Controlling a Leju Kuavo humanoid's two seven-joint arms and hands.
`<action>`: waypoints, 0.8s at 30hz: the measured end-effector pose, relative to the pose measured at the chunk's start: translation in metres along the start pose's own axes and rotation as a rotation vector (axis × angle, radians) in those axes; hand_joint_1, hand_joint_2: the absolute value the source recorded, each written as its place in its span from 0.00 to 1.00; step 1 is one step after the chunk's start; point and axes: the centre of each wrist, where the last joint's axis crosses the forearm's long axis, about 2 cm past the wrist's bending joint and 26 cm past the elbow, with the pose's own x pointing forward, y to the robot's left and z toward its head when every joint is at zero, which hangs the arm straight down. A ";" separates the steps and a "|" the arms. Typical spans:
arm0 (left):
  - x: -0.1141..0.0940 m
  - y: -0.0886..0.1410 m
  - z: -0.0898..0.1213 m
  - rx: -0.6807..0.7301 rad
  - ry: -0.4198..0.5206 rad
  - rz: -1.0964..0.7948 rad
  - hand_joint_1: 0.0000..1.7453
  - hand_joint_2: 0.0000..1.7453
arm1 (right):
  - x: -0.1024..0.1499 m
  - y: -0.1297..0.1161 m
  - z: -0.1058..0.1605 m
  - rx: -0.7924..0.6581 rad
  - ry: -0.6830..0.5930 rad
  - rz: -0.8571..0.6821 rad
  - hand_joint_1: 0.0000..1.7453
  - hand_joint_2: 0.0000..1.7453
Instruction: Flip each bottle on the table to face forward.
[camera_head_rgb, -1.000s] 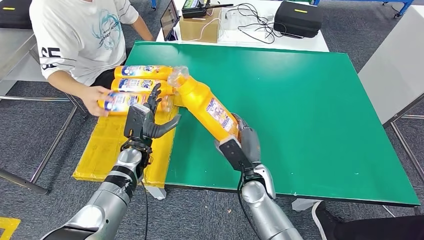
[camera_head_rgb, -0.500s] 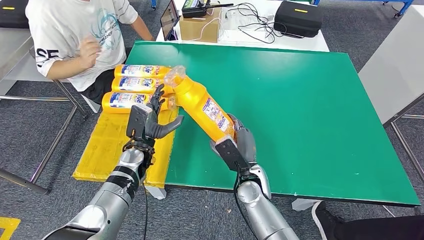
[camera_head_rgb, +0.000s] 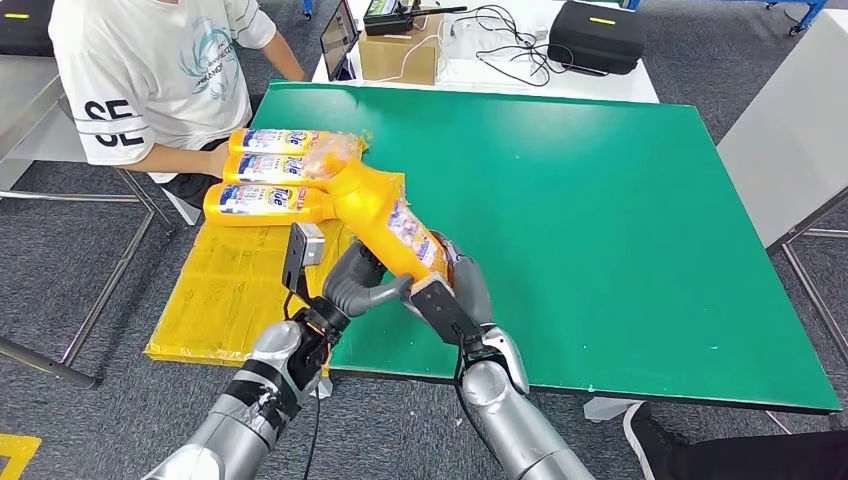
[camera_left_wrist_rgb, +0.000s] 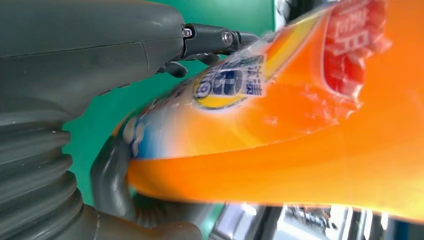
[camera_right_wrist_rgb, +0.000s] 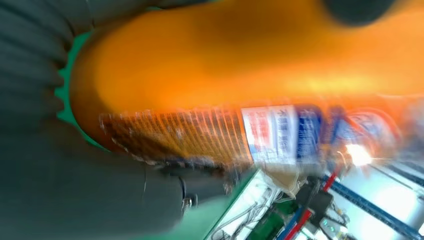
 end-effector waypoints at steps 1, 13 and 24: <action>0.001 -0.002 0.001 -0.014 -0.003 -0.002 0.00 1.00 | -0.001 0.000 0.001 0.002 0.000 0.002 1.00 1.00; 0.003 -0.002 0.011 -0.049 -0.010 -0.040 0.00 1.00 | -0.005 -0.001 0.003 0.049 -0.012 0.034 1.00 1.00; 0.001 -0.002 0.016 -0.017 -0.016 -0.075 0.00 1.00 | -0.004 0.009 0.003 0.098 -0.001 0.055 1.00 1.00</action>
